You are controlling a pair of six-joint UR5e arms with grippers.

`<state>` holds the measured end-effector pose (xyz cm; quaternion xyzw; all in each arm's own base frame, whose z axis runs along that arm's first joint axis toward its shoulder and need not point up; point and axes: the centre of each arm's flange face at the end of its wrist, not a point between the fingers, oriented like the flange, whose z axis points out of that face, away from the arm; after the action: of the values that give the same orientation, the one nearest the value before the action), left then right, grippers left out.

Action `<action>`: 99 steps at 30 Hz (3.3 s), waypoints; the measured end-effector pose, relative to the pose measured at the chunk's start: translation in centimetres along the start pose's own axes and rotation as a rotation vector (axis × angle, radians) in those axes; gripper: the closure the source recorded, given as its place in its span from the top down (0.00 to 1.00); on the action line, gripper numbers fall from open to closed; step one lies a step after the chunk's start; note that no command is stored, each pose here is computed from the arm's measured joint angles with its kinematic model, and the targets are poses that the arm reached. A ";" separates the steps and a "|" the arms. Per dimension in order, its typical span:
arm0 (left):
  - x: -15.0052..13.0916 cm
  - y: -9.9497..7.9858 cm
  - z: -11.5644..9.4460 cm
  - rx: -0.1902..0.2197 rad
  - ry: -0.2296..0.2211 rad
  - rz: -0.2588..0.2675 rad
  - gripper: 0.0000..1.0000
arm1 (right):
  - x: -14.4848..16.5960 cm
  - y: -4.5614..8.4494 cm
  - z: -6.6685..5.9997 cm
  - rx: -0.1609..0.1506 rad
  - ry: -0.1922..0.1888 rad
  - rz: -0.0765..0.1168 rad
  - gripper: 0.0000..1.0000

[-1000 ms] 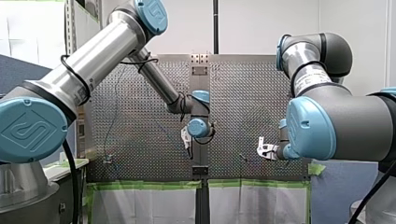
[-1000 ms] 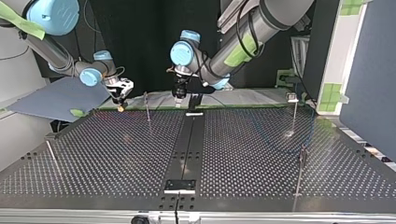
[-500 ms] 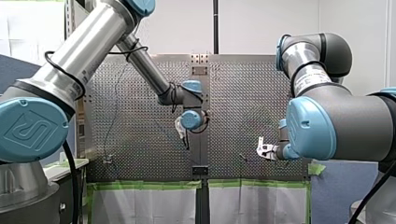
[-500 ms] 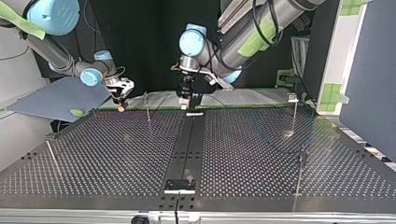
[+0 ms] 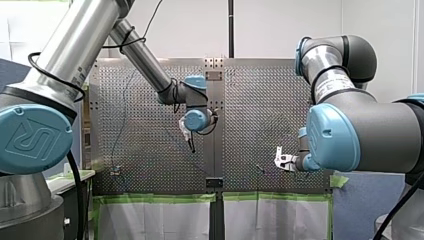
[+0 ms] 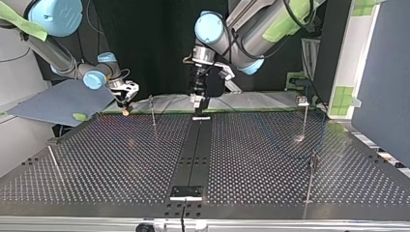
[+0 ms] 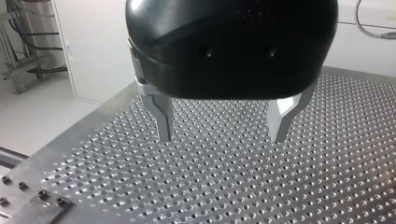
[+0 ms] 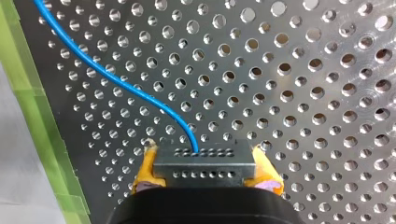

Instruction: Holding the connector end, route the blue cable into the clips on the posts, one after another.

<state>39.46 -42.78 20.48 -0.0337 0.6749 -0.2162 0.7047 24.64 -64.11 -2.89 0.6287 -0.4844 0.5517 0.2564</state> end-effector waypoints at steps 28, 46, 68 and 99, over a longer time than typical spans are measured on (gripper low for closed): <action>-3.3 3.2 -10.6 -0.018 0.097 0.053 1.00 | 1.3 2.2 -2.5 -0.079 -0.046 -0.083 0.00; 0.4 7.3 -16.6 -0.052 0.229 0.196 1.00 | 7.6 0.7 -5.8 -0.058 0.077 -0.039 0.00; 0.5 7.4 -16.8 -0.052 0.232 0.204 1.00 | 8.3 0.5 -5.9 -0.052 0.087 -0.042 0.00; 0.5 7.4 -16.8 -0.052 0.232 0.204 1.00 | 8.3 0.4 -5.9 -0.051 0.087 -0.042 0.00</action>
<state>25.15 -32.13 16.02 0.0421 0.7570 -0.1285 0.6393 20.97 -61.94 6.34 0.6071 -0.4735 0.5605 0.3049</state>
